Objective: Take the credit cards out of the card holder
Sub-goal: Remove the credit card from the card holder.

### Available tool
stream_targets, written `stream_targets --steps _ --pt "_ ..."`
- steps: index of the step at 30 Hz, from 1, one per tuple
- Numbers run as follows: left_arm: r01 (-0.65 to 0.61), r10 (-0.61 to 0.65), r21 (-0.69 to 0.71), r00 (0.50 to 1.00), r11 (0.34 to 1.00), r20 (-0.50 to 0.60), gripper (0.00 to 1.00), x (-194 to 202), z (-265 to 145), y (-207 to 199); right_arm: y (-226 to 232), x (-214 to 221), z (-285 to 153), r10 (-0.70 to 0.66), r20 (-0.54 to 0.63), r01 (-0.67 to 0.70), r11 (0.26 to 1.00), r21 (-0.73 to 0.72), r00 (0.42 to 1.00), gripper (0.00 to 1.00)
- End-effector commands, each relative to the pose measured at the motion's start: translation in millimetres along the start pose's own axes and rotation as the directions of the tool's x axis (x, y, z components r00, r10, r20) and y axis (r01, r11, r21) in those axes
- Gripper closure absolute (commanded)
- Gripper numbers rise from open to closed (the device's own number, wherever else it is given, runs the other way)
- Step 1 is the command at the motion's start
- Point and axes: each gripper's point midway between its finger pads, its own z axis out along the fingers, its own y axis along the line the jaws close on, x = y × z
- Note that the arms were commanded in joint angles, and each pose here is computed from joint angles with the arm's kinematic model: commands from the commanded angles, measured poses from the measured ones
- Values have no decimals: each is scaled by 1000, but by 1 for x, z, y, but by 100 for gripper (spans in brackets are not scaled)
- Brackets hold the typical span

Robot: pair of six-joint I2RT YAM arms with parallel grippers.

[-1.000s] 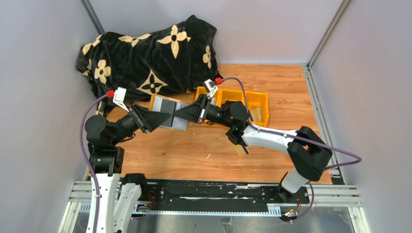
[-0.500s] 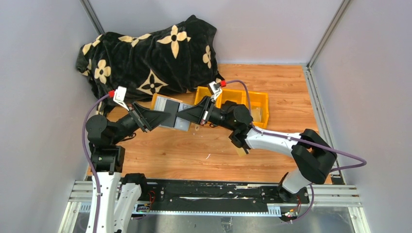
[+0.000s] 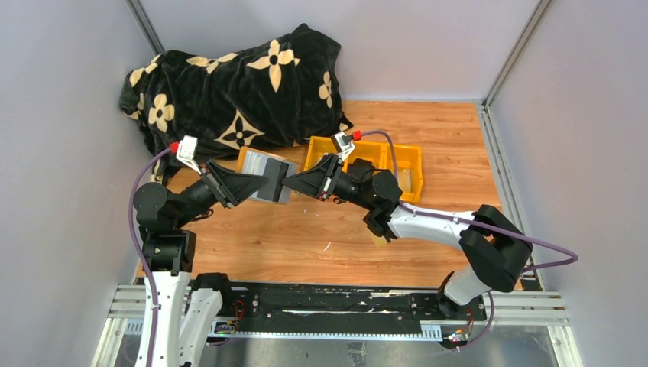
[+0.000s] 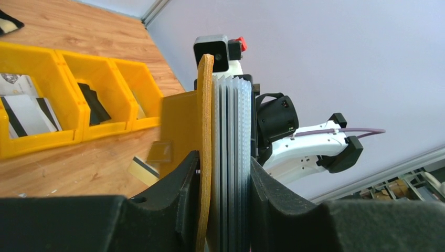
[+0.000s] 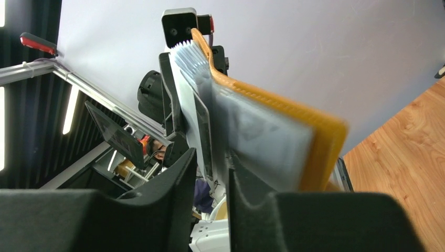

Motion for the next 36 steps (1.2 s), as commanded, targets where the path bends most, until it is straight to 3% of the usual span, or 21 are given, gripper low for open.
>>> stream_targets --steps 1,4,13,17,20,23,36 --pt "-76 76 89 997 993 6 92 -3 -5 -31 4 0 7 5 -12 -5 999 -36 1000 62" --pt "-75 75 87 997 993 8 100 -4 -5 -32 12 -1 11 15 -17 -16 997 -76 1000 57" --pt "-63 62 77 998 995 13 100 -6 -4 -30 33 1 24 57 -53 -66 979 -192 997 61" --pt "-68 68 74 998 995 5 100 -5 -4 -29 45 0 26 57 -66 -72 967 -245 996 72" --pt "-68 68 72 998 995 8 100 -6 -4 -30 44 2 23 65 -70 -80 967 -242 995 89" --pt "-71 70 74 997 995 14 100 -8 -3 -32 36 3 17 73 -62 -85 972 -220 995 97" --pt "-82 79 89 996 993 33 100 -17 -3 -43 21 -12 -27 40 -12 -41 987 -157 999 100"
